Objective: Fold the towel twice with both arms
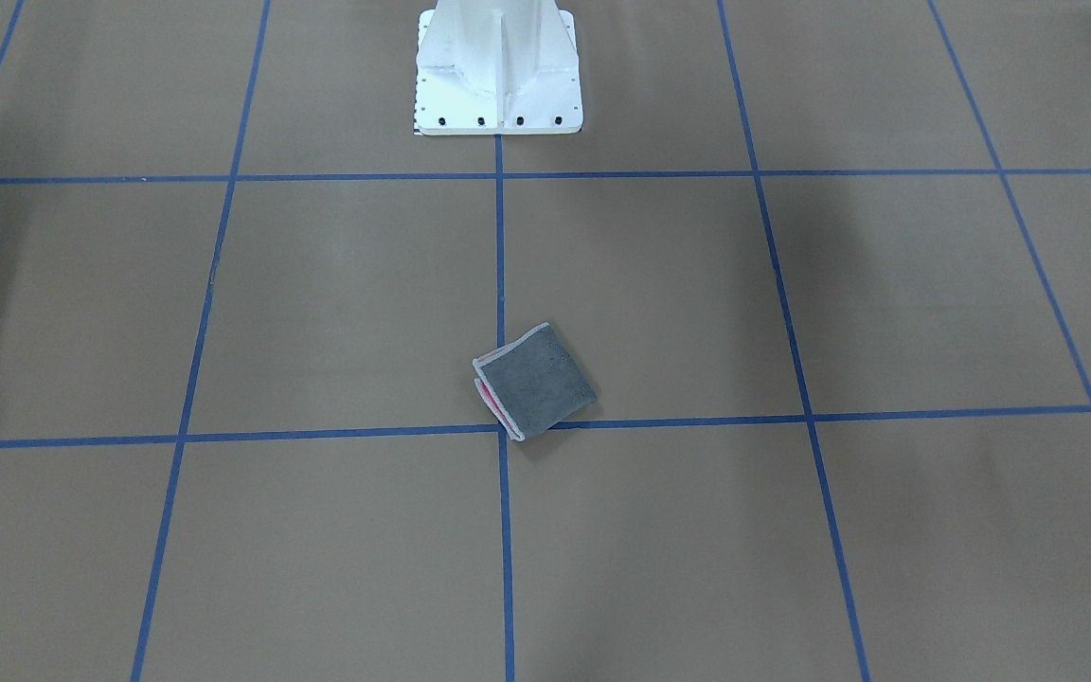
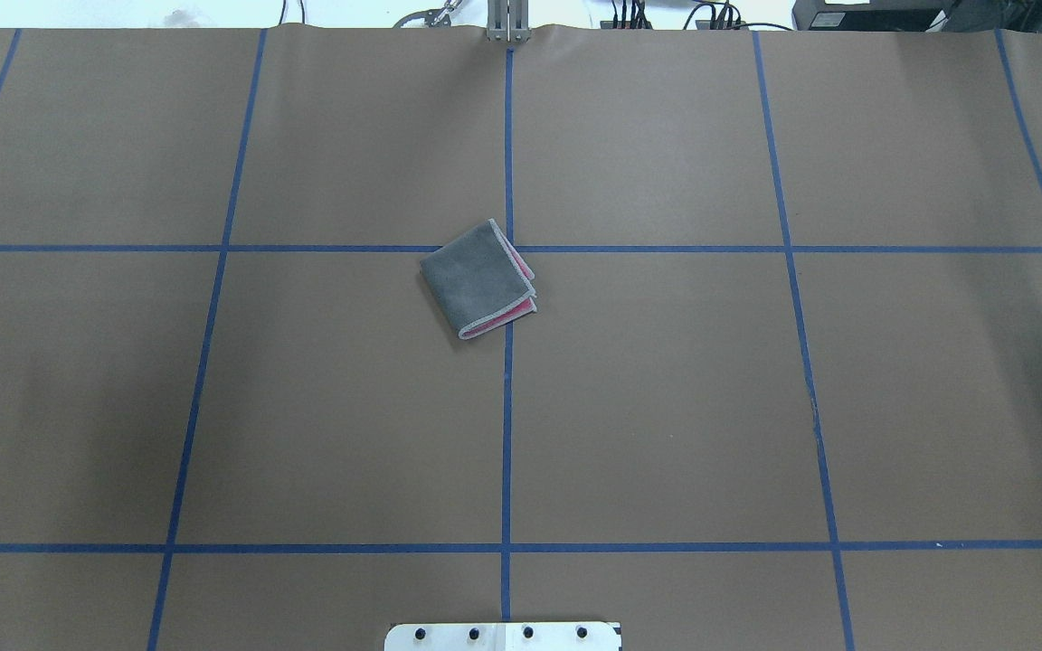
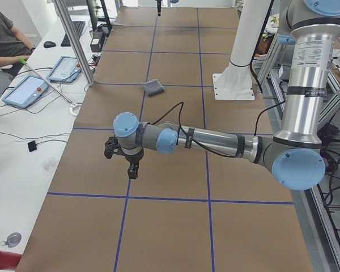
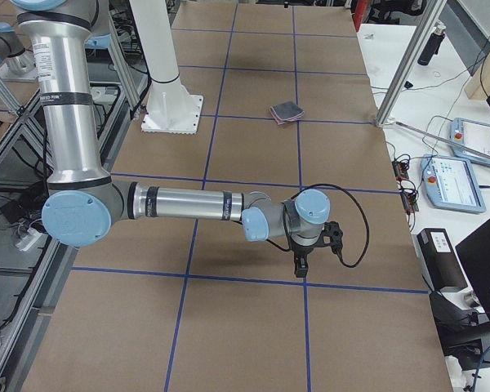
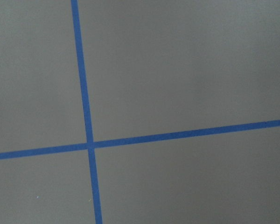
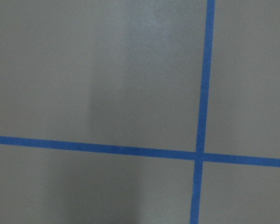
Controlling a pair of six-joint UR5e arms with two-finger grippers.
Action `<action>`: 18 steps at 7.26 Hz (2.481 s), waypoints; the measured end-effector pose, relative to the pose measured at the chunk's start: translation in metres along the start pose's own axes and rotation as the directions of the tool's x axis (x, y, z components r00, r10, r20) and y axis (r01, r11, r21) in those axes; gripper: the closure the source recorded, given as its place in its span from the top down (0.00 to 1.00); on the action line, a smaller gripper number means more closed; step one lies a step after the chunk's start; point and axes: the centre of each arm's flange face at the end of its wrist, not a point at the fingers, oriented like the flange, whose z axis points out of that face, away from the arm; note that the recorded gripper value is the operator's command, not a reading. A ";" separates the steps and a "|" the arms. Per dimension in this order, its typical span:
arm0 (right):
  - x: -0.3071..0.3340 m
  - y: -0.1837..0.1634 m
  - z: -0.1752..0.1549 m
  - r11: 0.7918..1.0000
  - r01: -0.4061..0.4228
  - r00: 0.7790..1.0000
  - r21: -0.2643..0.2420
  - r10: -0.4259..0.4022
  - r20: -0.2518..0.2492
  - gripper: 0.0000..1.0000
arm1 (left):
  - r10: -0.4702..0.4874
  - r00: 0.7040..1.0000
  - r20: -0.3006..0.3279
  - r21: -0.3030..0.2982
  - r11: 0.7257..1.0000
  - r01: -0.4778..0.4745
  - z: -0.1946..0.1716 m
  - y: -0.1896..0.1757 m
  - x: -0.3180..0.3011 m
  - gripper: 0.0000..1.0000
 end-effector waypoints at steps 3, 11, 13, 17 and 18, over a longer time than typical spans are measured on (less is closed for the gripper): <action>-0.006 -0.002 -0.024 0.999 -0.037 0.999 -0.012 0.037 0.029 1.00 | -0.053 0.997 -0.047 -0.028 0.998 0.052 -0.007 0.013 -0.007 1.00; -0.055 0.004 -0.046 0.999 -0.013 1.000 -0.045 0.014 0.012 1.00 | -0.076 0.996 -0.039 -0.044 0.996 0.074 0.002 0.036 -0.019 1.00; -0.050 0.005 -0.045 0.999 0.011 1.000 -0.048 -0.011 0.006 1.00 | -0.058 0.998 -0.039 -0.030 0.998 0.057 0.000 0.033 -0.017 1.00; -0.038 0.008 -0.044 0.998 0.035 0.999 -0.050 -0.035 0.007 1.00 | -0.093 0.995 -0.027 -0.017 0.996 0.092 -0.001 0.040 -0.038 1.00; -0.035 0.009 -0.045 0.998 0.028 1.000 -0.049 -0.027 0.011 1.00 | -0.106 0.994 -0.026 -0.015 0.994 0.105 -0.002 0.042 -0.044 1.00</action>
